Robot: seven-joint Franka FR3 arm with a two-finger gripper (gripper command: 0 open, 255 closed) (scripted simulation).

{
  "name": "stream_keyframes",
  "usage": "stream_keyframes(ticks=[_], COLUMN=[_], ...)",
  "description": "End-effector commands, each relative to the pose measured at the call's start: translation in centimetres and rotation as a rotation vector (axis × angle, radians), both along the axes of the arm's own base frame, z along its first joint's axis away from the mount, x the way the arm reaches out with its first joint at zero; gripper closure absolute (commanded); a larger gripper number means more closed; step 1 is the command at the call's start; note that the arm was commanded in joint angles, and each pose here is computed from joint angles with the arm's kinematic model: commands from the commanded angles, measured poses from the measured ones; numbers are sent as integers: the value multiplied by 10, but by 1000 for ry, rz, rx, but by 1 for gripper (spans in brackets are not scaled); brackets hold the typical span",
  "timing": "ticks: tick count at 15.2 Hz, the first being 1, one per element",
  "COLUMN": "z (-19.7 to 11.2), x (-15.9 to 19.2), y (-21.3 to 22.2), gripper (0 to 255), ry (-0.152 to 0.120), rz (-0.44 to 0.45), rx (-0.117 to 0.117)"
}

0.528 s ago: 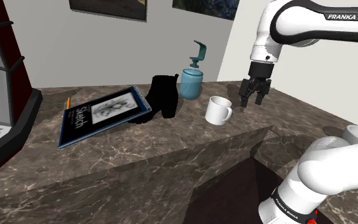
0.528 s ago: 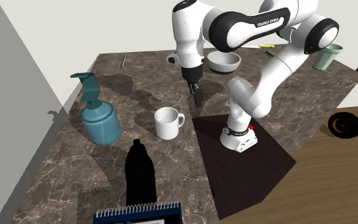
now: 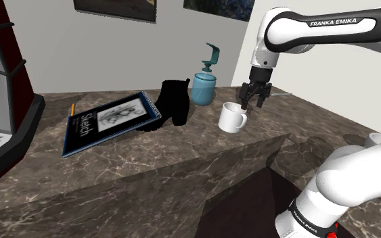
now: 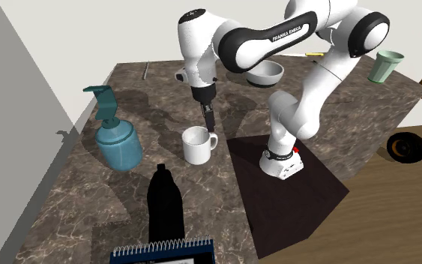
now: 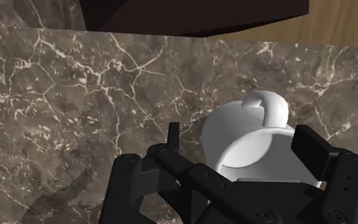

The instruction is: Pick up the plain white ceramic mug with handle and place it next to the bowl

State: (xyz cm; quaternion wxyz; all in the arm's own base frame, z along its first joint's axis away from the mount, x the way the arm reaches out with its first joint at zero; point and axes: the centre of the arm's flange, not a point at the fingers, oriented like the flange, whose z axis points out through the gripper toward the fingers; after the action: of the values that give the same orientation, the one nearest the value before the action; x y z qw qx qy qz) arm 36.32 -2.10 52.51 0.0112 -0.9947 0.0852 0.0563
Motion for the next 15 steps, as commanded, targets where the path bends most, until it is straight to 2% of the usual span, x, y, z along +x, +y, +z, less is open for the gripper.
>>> stream_keyframes(ticks=[1,4,11,15], z=[-6,-12,-52,-52], x=[23,49,45,45], y=[-7,-15,-14,-14], gripper=[0,0,0,0], ry=[-14,-28,-28,-28], rz=[-5,-11,-11,-11], rx=[-8,-15,-15,-15])
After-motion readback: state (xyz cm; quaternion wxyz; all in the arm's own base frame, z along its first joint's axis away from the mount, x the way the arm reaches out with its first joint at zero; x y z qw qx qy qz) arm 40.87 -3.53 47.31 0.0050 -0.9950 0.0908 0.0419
